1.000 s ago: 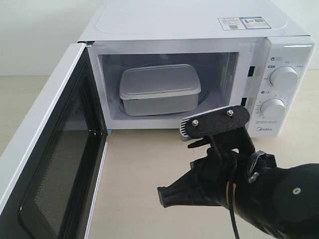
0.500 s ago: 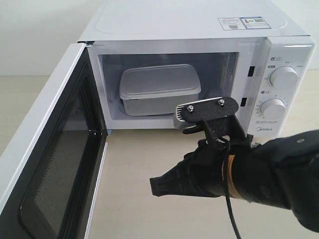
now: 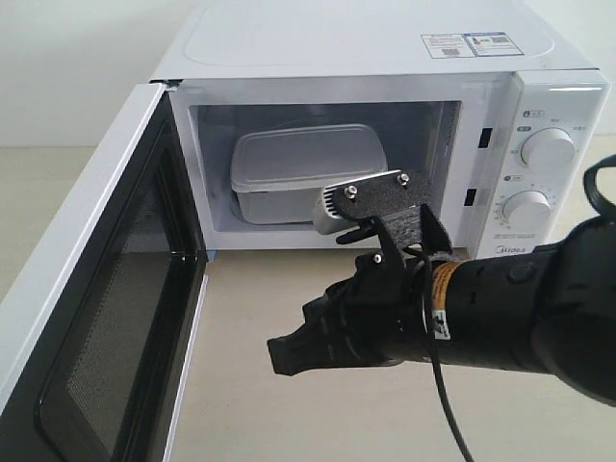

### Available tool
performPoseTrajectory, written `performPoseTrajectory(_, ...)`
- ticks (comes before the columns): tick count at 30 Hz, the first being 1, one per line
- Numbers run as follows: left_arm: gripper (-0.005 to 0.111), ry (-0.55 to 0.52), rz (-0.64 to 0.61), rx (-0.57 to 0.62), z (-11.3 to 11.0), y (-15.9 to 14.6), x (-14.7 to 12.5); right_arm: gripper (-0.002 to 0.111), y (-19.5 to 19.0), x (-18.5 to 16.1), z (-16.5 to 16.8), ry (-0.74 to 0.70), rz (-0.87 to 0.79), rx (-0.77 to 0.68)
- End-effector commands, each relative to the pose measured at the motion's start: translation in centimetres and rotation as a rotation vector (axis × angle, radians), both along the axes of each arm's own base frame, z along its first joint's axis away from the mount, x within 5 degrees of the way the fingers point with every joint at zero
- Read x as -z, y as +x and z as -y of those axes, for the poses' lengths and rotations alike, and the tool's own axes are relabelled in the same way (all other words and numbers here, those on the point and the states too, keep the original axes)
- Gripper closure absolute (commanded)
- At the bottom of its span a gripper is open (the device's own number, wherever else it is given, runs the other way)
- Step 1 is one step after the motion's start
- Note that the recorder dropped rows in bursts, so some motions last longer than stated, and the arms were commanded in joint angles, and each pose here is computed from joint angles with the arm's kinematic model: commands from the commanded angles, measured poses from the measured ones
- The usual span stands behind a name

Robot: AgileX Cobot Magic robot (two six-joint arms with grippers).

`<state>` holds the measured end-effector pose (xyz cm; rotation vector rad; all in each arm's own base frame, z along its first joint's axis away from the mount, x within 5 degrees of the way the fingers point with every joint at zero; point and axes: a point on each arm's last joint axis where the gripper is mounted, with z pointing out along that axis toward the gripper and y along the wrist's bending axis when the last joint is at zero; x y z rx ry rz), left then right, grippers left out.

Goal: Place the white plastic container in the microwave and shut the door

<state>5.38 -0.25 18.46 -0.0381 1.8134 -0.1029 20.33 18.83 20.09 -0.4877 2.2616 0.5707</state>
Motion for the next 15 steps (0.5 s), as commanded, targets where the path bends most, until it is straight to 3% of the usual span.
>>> performPoseTrajectory(1, 0.103, 0.002, 0.015, 0.007, 0.0, 0.0, 0.0, 0.108, 0.4, -0.7, 0.1, 0.025, 0.045, 0.02)
performPoseTrajectory(9, 0.103, 0.002, 0.015, 0.007, 0.0, 0.0, 0.0, 0.108, 1.2, 0.3, -0.1, 0.009, 0.085, 0.04)
performPoseTrajectory(15, 0.103, 0.002, 0.015, 0.007, 0.0, 0.0, 0.0, 0.108, 2.3, 1.3, -1.2, 0.099, 0.169, 0.1)
